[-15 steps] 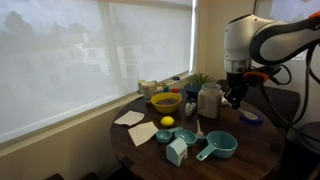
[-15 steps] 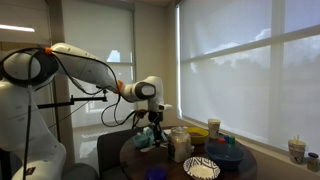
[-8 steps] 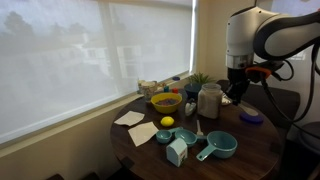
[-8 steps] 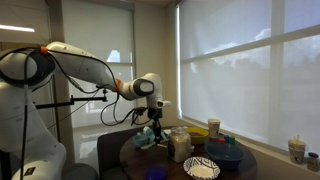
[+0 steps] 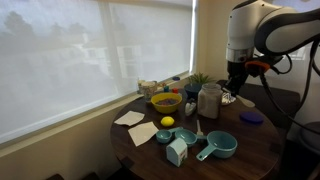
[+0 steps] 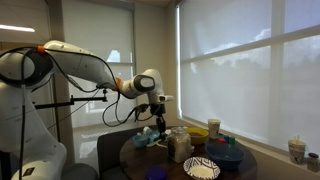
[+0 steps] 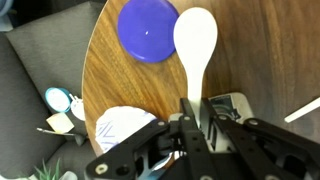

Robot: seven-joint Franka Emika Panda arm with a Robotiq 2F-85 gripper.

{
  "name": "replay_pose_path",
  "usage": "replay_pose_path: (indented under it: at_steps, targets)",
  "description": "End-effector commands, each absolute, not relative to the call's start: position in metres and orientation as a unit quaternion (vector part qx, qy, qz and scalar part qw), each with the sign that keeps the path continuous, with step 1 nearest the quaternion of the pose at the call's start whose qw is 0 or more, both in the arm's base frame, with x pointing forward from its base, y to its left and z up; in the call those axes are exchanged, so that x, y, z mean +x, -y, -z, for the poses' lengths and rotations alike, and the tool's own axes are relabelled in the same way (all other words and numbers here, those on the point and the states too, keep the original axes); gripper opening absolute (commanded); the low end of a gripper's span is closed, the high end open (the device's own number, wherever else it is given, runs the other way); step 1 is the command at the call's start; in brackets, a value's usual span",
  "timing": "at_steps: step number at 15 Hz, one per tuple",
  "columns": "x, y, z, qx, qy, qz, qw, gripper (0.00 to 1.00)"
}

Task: Use the white plastic spoon to put some of the contents of the glass jar onto the white plate

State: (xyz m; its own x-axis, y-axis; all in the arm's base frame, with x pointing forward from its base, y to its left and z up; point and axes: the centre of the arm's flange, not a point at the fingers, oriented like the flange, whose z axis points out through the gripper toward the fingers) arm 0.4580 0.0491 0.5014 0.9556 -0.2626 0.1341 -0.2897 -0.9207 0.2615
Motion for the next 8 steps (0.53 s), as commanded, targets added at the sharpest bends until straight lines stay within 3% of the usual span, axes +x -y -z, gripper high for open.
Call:
replay_pose_path:
  at_steps: [1,4,5,8]
  targets:
    - [0.472,-0.034,-0.542,0.965,0.156,-0.115,0.175,0.03]
    - [0.483,-0.024,-0.576,0.955,0.176,-0.169,0.17,0.03]
    - [0.474,-0.028,-0.559,0.964,0.158,-0.135,0.165,0.13]
    - [0.478,-0.023,-0.575,0.96,0.168,-0.155,0.163,0.13]
